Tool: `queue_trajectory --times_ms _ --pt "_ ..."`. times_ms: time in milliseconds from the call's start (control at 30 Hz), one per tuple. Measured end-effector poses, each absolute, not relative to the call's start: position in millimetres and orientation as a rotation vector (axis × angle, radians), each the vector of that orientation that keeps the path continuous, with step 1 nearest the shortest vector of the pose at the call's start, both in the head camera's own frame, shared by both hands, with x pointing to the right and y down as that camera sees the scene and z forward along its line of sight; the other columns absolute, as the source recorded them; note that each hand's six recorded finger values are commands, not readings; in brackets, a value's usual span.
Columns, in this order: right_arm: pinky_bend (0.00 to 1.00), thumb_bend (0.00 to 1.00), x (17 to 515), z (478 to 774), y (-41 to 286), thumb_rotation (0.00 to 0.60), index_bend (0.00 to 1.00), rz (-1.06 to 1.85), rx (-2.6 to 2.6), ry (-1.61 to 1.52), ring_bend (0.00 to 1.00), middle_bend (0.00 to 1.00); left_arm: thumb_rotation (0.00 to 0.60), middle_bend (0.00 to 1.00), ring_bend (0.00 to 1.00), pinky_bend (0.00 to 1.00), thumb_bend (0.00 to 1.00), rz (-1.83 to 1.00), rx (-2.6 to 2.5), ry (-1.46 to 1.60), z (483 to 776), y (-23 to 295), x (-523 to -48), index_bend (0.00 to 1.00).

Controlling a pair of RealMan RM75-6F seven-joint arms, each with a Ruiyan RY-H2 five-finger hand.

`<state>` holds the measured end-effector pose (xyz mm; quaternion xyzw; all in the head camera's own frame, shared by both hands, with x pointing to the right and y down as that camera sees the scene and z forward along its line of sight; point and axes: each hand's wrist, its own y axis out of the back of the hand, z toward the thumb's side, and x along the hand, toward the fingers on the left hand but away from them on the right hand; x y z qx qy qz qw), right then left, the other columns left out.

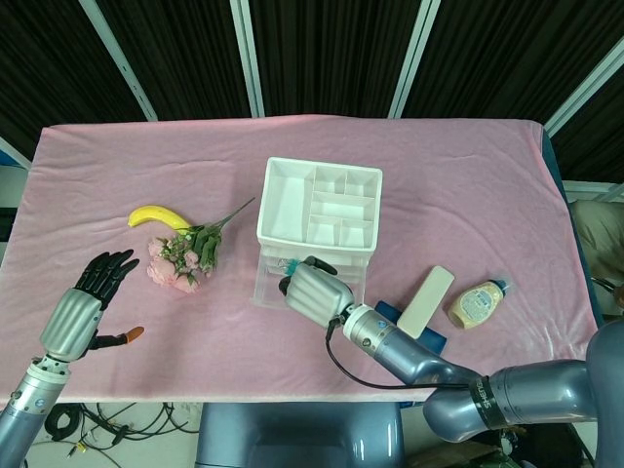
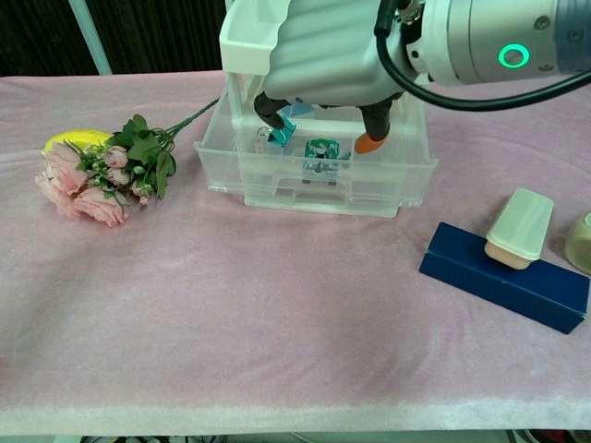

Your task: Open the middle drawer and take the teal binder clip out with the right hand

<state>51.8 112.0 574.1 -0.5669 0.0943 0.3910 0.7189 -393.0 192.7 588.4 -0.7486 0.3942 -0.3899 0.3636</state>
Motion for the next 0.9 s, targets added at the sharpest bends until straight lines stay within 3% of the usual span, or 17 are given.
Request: queue_trajectory --times_ms 900 --pt "0.78 0.06 54.7 581.8 126.9 0.600 0.36 0.883 -1.258 0.289 0.96 0.97 0.600 0.00 0.00 0.00 0.00 -1.004 -1.930 1.022 588.3 191.5 -393.8 0.00"
